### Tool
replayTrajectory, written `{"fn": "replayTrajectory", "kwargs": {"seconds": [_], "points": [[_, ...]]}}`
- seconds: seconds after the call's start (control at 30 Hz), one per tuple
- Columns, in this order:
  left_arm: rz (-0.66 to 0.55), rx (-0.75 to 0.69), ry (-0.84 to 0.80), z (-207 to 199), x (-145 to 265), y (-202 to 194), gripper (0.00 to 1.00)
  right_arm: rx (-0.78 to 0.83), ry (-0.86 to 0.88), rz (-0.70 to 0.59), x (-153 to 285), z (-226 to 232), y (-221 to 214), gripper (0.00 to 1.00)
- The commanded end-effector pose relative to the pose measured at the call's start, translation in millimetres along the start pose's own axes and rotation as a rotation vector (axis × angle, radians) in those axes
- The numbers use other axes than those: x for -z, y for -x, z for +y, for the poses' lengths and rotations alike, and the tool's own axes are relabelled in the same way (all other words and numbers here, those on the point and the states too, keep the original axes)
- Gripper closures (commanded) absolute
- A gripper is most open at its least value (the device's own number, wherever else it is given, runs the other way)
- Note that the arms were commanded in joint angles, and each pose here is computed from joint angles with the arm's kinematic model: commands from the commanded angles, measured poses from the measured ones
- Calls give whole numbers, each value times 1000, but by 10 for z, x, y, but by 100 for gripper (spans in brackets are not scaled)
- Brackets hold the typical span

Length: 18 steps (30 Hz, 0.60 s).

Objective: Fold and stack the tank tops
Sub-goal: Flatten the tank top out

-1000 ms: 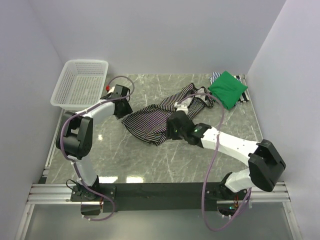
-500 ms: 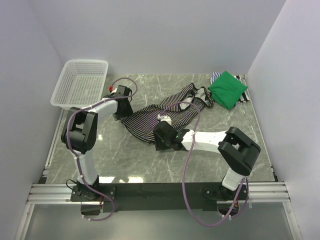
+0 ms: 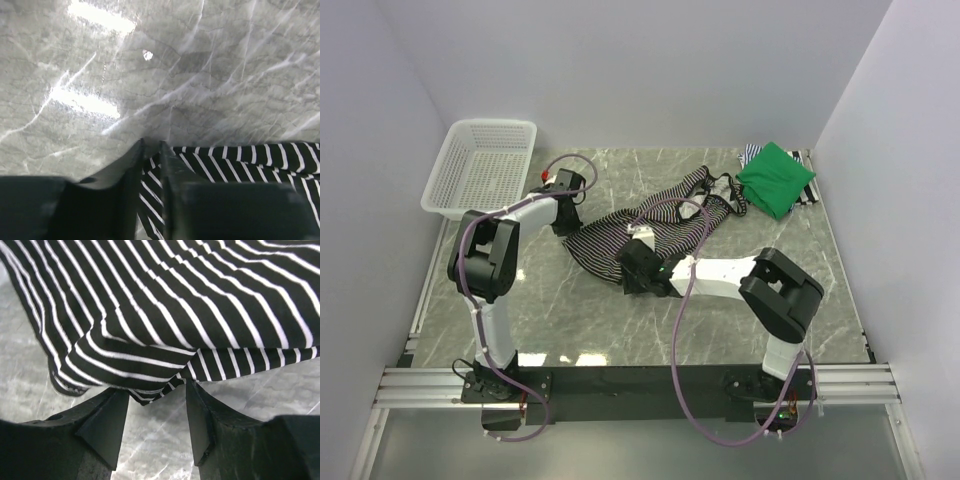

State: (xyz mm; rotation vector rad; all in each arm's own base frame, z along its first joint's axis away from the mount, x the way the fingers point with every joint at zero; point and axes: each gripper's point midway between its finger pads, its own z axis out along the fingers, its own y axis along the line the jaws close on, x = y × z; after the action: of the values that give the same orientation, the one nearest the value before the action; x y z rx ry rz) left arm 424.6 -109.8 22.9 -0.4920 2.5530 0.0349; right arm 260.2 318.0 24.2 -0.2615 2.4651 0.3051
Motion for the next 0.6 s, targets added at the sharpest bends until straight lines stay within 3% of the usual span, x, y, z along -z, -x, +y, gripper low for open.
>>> {"fn": "replayTrajectory", "kwargs": {"seconds": [0.0,0.07,0.13,0.2,0.27,0.47,0.57], "points": [[15,-14,25,26,-62,-14,78,-12,-57,-68,-24,-2,214,45],[8,-13,15,0,-24,28,91,-10,-77,-69,-32,-28,225,49],[3,-16,18,7,25,71,99,-3,-106,-72,-9,-94,224,69],[-27,-4,-7,-36,165,209,99,-12,-122,-82,70,-171,268,90],[-63,18,-36,-73,334,369,99,-23,-134,-103,201,-254,343,100],[-137,94,-120,30,813,713,99,-15,-208,-136,768,-667,447,100],[-99,80,-236,-134,951,566,99,6,-219,-114,992,-814,376,100]]}}
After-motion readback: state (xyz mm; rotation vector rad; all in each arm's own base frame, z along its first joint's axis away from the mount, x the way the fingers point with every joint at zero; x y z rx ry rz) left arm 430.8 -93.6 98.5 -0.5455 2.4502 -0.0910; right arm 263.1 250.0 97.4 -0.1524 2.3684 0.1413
